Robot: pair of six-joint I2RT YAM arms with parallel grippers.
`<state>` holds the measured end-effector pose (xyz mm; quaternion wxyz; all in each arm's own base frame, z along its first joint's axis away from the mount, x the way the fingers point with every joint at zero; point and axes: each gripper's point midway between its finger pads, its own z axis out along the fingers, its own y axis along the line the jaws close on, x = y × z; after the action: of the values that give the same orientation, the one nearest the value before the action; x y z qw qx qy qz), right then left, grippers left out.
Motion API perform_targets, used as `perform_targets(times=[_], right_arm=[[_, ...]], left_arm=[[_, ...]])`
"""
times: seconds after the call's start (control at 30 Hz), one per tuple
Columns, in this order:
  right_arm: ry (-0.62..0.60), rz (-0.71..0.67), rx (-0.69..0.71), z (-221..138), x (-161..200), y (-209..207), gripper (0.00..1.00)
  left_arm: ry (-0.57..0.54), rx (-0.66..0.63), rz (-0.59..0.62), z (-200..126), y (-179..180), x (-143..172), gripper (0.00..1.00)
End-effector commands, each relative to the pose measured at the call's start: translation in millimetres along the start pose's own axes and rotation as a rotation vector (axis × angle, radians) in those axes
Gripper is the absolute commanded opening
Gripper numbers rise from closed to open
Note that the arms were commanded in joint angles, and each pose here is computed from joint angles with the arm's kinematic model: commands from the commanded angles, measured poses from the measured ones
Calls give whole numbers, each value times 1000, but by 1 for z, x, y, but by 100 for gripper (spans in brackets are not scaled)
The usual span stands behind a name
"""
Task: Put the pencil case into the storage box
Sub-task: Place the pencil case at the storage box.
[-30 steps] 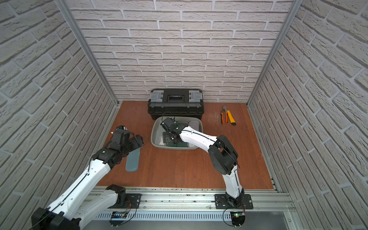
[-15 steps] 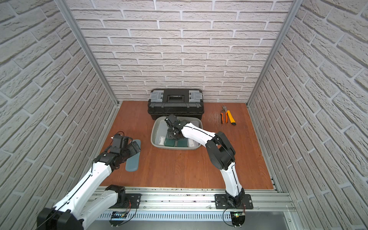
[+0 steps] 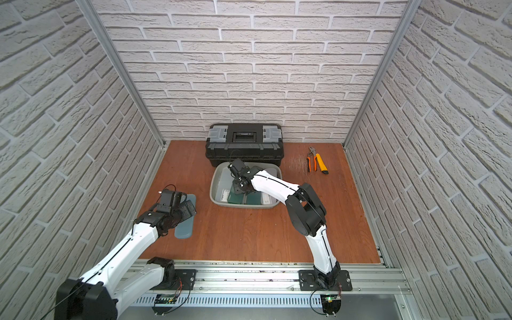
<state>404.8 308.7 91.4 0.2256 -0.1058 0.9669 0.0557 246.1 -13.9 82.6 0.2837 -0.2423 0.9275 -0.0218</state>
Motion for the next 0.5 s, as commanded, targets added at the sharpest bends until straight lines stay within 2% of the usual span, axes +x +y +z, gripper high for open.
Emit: perform_targets(times=[0.0, 0.1, 0.33, 0.47], right_arm=[[-86, -29, 78, -38, -26, -7, 79], [-87, -38, 86, -32, -25, 1, 86], [-70, -41, 61, -11, -18, 27, 88], [-71, -56, 95, -4, -15, 31, 89]], left_arm=[[1, -15, -17, 4, 5, 4, 99], [-5, -42, -19, 5, 11, 3, 99], [-2, -40, -24, 5, 11, 3, 98], [6, -40, -17, 6, 11, 3, 98]])
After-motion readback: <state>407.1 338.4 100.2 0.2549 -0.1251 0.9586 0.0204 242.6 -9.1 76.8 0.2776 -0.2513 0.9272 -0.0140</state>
